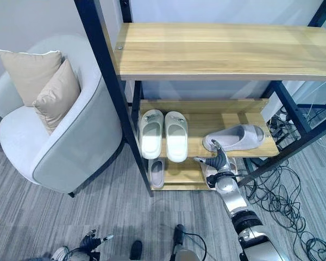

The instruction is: Arrange the slippers neatly on the shoe rack.

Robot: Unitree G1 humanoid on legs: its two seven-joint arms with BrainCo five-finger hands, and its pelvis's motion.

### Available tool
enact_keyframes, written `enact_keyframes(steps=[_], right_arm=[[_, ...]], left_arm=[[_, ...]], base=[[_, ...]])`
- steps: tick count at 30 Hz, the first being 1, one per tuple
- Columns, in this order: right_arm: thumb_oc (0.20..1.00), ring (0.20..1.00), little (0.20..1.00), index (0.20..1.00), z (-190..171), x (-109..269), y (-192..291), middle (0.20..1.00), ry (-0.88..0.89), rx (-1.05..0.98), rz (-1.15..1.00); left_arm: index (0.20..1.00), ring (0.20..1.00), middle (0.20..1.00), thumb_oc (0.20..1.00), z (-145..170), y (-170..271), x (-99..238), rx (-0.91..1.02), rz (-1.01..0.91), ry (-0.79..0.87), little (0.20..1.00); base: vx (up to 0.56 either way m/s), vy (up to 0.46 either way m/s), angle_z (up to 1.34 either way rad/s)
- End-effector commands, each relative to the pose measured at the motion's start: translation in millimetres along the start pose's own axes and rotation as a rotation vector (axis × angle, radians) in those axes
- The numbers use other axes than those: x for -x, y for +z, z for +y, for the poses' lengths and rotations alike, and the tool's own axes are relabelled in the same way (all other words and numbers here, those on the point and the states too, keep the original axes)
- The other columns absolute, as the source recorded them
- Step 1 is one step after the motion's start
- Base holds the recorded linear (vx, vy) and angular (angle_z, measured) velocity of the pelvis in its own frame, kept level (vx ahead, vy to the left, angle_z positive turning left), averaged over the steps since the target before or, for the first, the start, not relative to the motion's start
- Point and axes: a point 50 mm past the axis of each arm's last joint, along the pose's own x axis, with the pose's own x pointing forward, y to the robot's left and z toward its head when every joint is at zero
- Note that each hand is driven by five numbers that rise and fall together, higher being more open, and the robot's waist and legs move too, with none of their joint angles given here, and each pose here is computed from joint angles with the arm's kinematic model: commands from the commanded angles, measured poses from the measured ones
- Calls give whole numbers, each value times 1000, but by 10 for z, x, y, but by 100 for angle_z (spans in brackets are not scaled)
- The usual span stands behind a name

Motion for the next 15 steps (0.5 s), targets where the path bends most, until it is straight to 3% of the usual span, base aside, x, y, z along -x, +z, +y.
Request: enact_keyframes(steps=[1,5,15], right_arm=[[1000,1000,1000,1000,-23,47,124,1000,-62,-27,-92],[1000,1000,1000,1000,-274,91,237,1000,-216,-53,-175],[1000,1000,1000,1000,-791,85,252,1000,-459,233,-192]], left_arm=[[1000,1000,1000,1000,140,98,-56,4,-1,49,1000],[1000,1000,1000,1000,142,84,-52,1,-1,57,1000],[1000,1000,1000,1000,146,68,-46,-43,-5,67,1000]], base=[[0,0,0],[0,0,0],[0,0,0]])
